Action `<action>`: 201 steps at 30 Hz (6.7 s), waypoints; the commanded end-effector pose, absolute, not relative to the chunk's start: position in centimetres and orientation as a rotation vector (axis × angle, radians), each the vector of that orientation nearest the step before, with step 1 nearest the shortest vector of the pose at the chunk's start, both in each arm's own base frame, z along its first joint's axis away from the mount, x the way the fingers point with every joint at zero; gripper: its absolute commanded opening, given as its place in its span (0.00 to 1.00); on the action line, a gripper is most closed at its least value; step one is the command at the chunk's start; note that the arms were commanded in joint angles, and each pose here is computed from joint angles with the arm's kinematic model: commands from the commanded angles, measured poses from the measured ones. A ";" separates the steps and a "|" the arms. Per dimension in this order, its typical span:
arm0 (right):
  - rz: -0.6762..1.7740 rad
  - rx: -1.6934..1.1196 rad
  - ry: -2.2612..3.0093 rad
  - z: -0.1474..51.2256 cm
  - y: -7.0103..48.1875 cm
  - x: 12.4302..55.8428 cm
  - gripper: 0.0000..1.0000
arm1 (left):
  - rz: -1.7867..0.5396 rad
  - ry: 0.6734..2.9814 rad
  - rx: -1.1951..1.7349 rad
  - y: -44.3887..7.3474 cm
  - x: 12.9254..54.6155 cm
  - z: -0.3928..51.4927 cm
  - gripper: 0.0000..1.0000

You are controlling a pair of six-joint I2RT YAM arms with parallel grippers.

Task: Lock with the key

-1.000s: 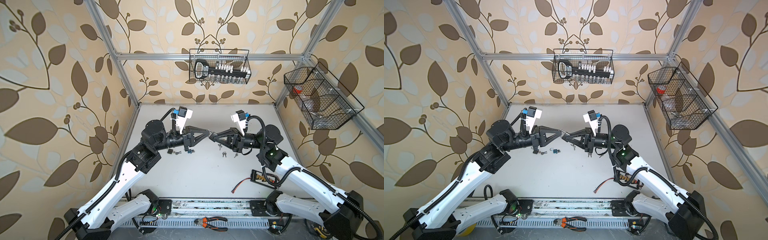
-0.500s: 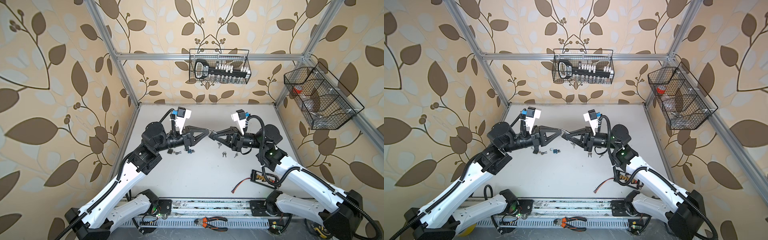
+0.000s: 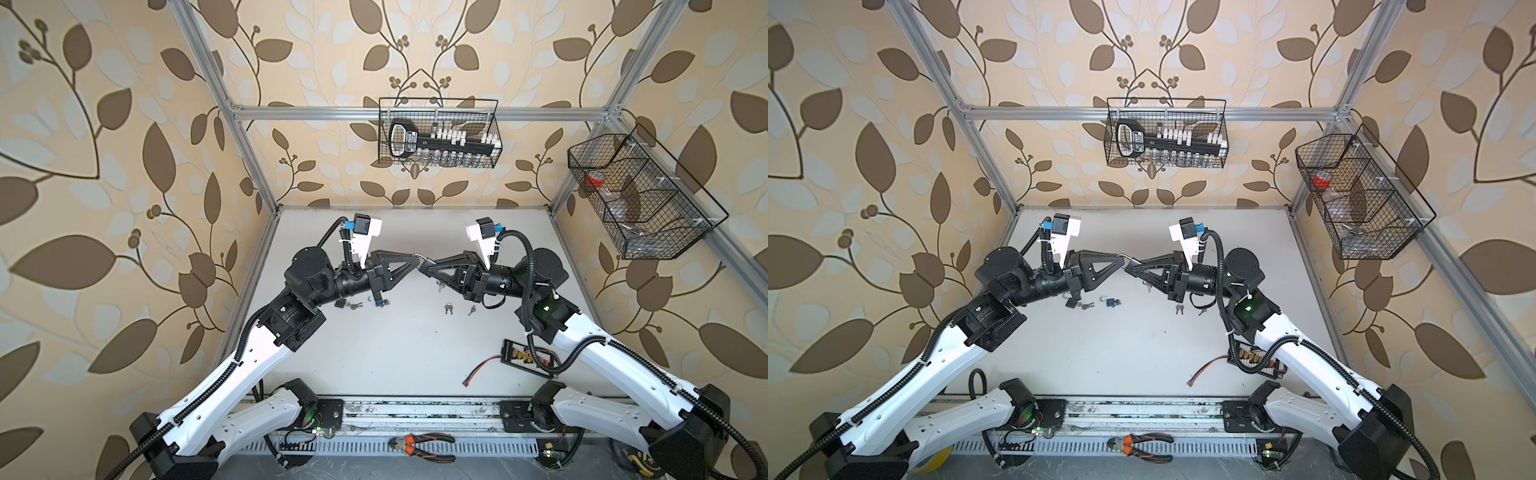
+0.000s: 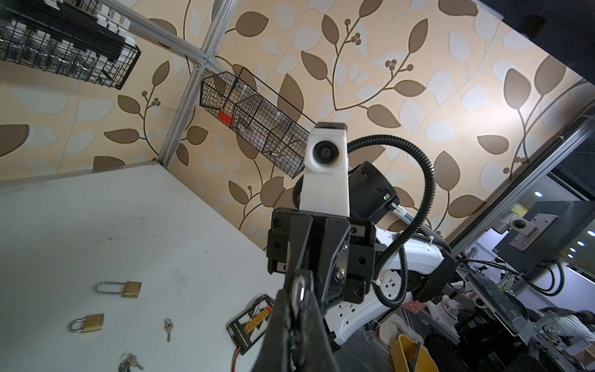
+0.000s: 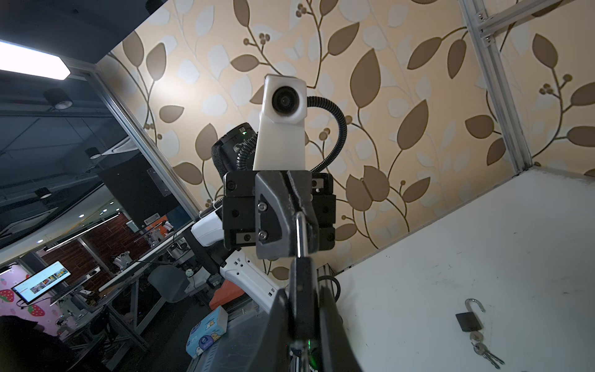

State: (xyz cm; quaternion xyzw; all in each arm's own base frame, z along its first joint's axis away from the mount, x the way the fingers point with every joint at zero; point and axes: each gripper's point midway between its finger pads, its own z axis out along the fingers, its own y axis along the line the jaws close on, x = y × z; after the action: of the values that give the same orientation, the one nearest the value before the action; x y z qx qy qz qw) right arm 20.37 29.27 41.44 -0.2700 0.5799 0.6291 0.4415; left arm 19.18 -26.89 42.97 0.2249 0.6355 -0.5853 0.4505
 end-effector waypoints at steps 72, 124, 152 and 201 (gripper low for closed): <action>0.770 -0.615 1.657 35.0 23.4 23.4 0.61 | -1.230 1.784 0.364 -25.2 20.0 41.8 0.00; 1.045 -0.827 1.320 34.3 26.7 18.7 0.22 | -1.459 1.789 0.388 -28.4 18.6 41.2 0.00; 0.954 -0.699 1.453 33.4 25.4 20.8 0.00 | -1.412 1.749 0.410 -27.3 17.9 42.4 0.00; 0.337 -0.252 2.384 14.5 20.2 28.5 0.00 | -0.651 2.325 0.234 -23.5 24.2 28.4 0.00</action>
State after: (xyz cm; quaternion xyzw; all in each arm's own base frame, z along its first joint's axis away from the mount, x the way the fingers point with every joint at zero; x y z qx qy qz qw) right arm 28.09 20.94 14.70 -0.1240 0.9148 0.1356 0.3596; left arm 23.73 -23.85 28.27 0.1140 0.8991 -0.2569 0.3355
